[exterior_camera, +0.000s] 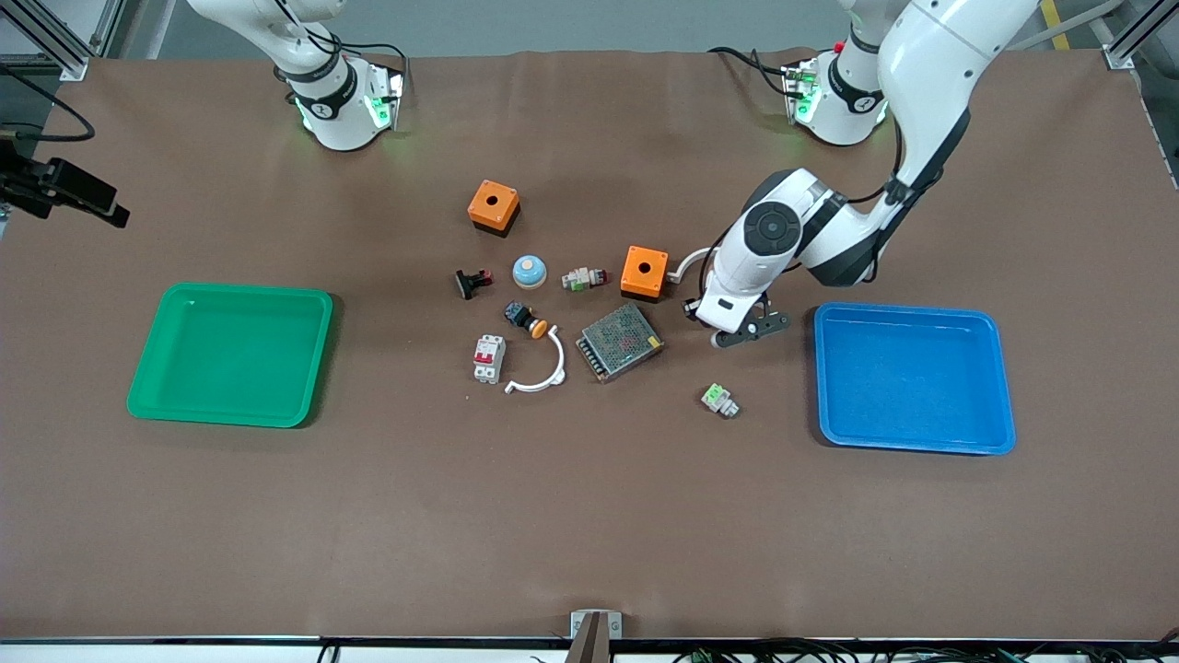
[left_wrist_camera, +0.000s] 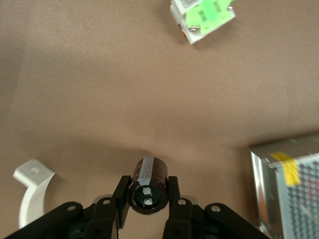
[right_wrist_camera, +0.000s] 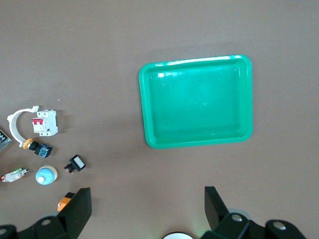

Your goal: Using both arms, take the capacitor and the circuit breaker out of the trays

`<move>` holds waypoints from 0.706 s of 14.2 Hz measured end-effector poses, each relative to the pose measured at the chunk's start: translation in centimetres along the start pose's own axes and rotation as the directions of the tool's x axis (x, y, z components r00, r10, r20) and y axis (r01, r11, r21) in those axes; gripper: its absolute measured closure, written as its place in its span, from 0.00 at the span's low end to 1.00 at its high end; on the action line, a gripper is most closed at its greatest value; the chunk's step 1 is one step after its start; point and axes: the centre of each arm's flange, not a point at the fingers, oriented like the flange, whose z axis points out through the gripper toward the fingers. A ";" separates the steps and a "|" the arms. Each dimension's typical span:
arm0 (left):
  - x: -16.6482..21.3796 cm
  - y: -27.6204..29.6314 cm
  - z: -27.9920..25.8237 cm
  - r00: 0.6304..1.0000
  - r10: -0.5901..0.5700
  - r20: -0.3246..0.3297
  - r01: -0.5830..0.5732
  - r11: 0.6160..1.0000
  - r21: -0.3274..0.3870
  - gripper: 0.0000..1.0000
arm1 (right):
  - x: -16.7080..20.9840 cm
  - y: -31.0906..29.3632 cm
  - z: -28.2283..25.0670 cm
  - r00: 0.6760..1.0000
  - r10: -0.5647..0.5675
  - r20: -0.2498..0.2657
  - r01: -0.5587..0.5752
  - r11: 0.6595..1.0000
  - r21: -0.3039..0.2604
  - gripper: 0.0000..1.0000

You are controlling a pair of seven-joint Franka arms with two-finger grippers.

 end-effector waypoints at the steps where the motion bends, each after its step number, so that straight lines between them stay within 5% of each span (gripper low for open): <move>1: 0.0 0.0 0.8 1.000 -0.012 -0.017 0.012 1.000 0.004 0.66 | -0.2 -0.1 -0.2 1.000 -0.002 -0.001 0.002 1.000 0.000 0.00; 3: 0.5 0.2 0.5 0.999 -0.022 -0.043 0.023 1.000 0.001 0.59 | -0.3 -0.2 -0.2 1.000 -0.004 0.001 0.004 1.000 0.000 0.00; 6: 2.5 0.5 -1.0 0.996 -0.038 -0.075 0.037 0.999 -0.015 0.31 | -0.3 -0.3 0.2 1.000 -0.005 0.008 0.005 1.000 -0.001 0.00; 9: 6.6 1.0 -6.2 0.992 -0.009 -0.124 0.018 0.997 0.073 0.01 | -0.3 -0.3 0.2 1.000 -0.006 0.008 0.006 1.000 -0.001 0.00; 10: 8.3 1.1 -9.1 0.990 0.016 -0.138 0.000 0.993 0.118 0.00 | -0.3 -0.3 0.2 1.000 -0.011 0.008 0.011 1.000 -0.001 0.00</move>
